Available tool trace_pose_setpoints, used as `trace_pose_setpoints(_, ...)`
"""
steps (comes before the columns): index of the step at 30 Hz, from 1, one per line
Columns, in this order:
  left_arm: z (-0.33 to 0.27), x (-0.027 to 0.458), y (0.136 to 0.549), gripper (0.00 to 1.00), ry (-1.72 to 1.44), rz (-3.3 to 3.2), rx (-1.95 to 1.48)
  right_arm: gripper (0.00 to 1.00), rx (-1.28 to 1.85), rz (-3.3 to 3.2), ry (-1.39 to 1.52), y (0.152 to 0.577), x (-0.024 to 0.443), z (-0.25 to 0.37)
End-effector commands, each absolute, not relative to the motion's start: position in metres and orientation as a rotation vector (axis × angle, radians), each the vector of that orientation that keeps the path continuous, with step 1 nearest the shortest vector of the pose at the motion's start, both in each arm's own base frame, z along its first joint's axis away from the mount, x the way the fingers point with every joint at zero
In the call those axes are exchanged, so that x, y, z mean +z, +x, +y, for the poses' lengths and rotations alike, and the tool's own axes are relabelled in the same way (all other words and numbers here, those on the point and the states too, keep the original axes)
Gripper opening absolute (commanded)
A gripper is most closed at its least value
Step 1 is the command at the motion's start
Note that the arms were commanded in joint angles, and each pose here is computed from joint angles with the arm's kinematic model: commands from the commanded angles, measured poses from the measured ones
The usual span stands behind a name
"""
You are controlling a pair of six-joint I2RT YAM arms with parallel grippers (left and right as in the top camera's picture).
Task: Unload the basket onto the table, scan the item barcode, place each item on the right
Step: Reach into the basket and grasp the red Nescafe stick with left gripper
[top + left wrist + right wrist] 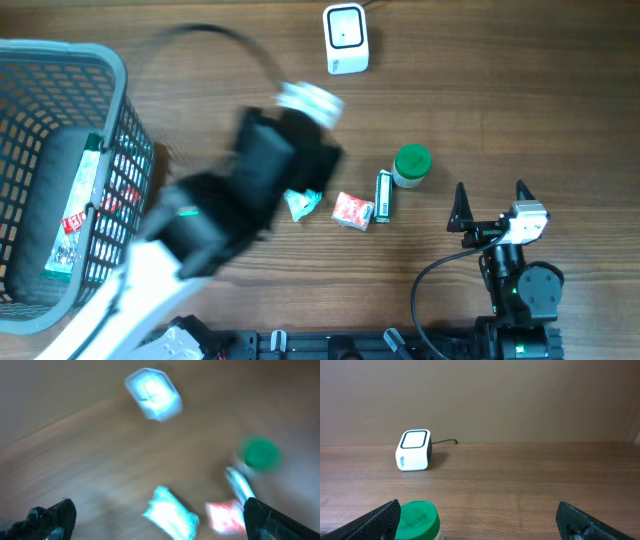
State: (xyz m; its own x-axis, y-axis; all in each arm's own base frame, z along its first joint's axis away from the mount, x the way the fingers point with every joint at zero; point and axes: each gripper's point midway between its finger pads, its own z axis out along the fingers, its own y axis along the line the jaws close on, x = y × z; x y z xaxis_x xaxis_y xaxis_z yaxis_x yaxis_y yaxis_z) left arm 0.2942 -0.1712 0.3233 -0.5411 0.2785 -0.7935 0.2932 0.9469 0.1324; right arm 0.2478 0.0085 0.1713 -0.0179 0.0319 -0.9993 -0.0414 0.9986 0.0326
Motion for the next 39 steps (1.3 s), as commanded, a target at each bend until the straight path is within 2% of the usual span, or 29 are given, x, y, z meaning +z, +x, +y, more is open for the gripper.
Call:
trace_pose_setpoints(1, -0.052, 0.374, 0.306, 1.00, -0.452, 1.990, -0.104, 1.00, 0.063, 1.585, 0.002, 0.248, 0.172, 0.008)
trace_pose_setpoints(7, 0.072, 0.371, 0.297, 1.00, -1.186, 1.720, -0.227, 1.00, 0.063, 1.585, 0.002, 0.248, 0.172, 0.008)
trace_pose_setpoints(10, 0.113, 0.341, 0.294, 1.00, -1.435, 1.685, -0.231, 1.00, 0.063, 1.585, 0.002, 0.248, 0.172, 0.008)
trace_pose_setpoints(17, 0.174, 0.255, 0.306, 1.00, -1.771, 1.766, -0.118, 1.00, 0.063, 1.585, 0.002, 0.248, 0.172, 0.008)
trace_pose_setpoints(21, 0.186, 0.200, 0.304, 1.00, -2.063, 1.767, -0.172, 1.00, 0.063, 1.585, 0.002, 0.248, 0.172, 0.008)
trace_pose_setpoints(25, 0.195, 0.160, 0.295, 1.00, -2.205, 1.827, -0.106, 1.00, 0.063, 1.585, 0.002, 0.248, 0.172, 0.008)
trace_pose_setpoints(31, 0.197, 0.112, 0.293, 1.00, -2.313, 1.913, -0.032, 1.00, 0.062, 1.585, 0.002, 0.248, 0.172, 0.008)
trace_pose_setpoints(39, 0.196, 0.062, 0.261, 1.00, -2.372, 1.958, 0.154, 1.00, 0.063, 1.585, 0.002, 0.248, 0.172, 0.008)
